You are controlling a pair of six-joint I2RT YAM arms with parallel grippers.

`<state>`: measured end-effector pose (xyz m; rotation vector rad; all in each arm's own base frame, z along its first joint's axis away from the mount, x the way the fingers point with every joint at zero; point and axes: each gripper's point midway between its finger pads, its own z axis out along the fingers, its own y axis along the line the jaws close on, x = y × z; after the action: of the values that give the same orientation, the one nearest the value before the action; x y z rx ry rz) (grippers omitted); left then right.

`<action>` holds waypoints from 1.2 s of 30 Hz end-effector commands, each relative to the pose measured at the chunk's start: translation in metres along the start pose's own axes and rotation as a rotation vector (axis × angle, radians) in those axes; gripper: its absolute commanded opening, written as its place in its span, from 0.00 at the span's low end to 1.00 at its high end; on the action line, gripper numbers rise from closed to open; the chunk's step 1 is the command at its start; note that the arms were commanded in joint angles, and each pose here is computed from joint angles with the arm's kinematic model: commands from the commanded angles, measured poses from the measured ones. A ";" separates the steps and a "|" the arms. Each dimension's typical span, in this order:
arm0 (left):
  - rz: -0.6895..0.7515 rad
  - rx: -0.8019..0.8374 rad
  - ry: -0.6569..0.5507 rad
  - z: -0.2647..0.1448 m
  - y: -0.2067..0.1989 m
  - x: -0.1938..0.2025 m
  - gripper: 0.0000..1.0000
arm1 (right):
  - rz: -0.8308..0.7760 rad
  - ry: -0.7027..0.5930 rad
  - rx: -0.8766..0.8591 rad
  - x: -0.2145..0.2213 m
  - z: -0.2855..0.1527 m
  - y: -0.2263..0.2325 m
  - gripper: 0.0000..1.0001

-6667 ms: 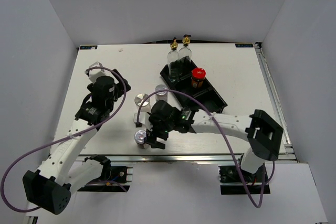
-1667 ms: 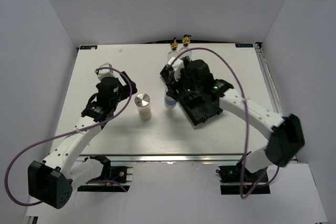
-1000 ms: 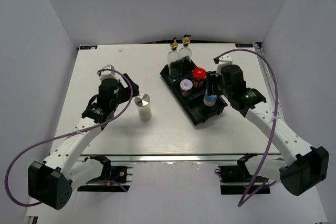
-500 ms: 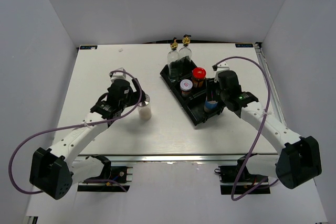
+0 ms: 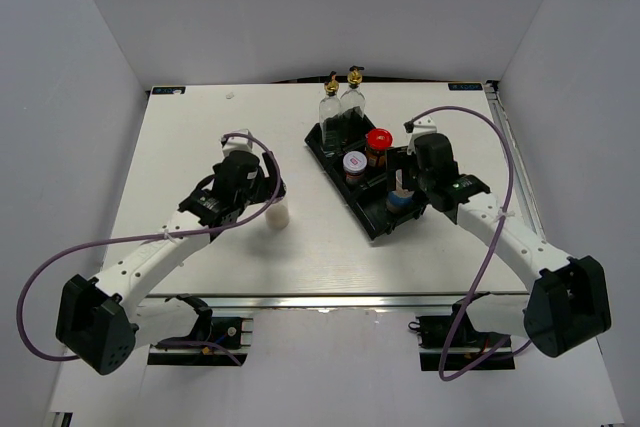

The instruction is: Organize the condiment bottles

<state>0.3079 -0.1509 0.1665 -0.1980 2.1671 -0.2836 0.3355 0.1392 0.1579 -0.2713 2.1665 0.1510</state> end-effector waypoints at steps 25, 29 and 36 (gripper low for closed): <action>0.233 -0.059 0.069 0.000 -0.034 0.017 0.85 | 0.060 -0.314 -0.043 -0.065 -0.067 -0.003 0.90; 0.224 -0.033 0.035 -0.006 -0.044 0.008 0.57 | 0.066 -0.328 -0.038 -0.066 -0.070 -0.005 0.89; 0.254 0.075 0.003 -0.021 -0.078 -0.004 0.16 | 0.083 -0.337 -0.009 -0.062 -0.072 -0.011 0.89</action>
<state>0.2854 -0.2017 0.1496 0.1242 2.2870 -0.1103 0.3116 0.1286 0.2381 -0.2059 1.8937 0.2484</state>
